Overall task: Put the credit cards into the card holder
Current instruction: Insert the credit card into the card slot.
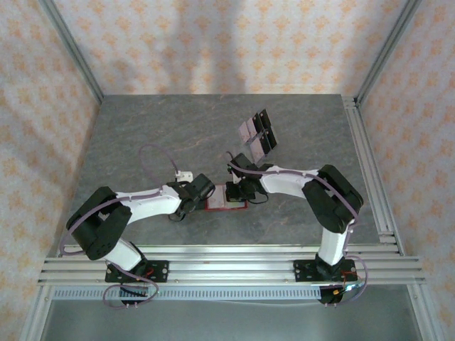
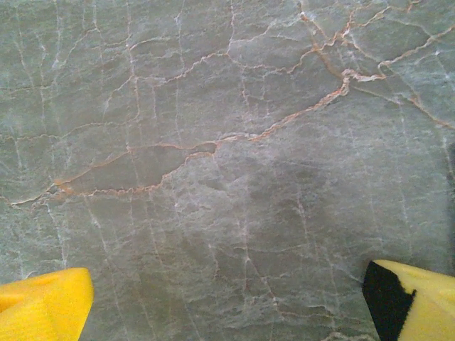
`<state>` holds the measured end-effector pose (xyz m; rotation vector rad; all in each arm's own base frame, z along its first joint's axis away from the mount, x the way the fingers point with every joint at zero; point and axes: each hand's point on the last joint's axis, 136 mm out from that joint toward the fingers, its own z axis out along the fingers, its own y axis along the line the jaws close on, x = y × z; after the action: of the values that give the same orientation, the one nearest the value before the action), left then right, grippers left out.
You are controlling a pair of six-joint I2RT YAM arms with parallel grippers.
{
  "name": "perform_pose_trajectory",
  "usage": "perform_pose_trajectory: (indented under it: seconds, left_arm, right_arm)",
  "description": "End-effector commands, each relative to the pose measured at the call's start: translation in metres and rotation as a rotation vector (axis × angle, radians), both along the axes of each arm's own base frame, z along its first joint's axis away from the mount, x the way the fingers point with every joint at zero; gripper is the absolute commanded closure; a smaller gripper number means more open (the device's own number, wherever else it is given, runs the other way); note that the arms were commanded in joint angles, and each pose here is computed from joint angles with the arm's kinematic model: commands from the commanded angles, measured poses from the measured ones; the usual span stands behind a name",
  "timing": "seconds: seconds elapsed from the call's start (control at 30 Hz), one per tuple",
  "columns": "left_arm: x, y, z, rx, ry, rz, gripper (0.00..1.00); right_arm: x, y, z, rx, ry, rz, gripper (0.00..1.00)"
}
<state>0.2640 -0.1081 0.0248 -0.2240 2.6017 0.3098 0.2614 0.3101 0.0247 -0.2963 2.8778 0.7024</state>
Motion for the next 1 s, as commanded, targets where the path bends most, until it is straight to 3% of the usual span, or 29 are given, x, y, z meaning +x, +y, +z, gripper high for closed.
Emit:
perform_pose_trajectory:
  seconds: [0.0, 0.33, 0.97]
  left_arm:
    - [0.0, 0.01, -0.001, 0.043, 0.002, 0.017, 0.0]
    - [0.005, 0.002, -0.006, 0.028, 0.011, 0.004, 0.0]
    - [0.003, 0.001, -0.013, 0.022, 0.022, 0.002, 0.0]
  right_arm:
    - [0.003, -0.016, -0.005, -0.037, -0.011, -0.04, 0.93]
    - [0.005, 0.003, 0.025, 0.022, -0.036, 0.005, 0.93]
    - [0.006, 0.016, 0.009, 0.011, -0.011, 0.024, 0.94]
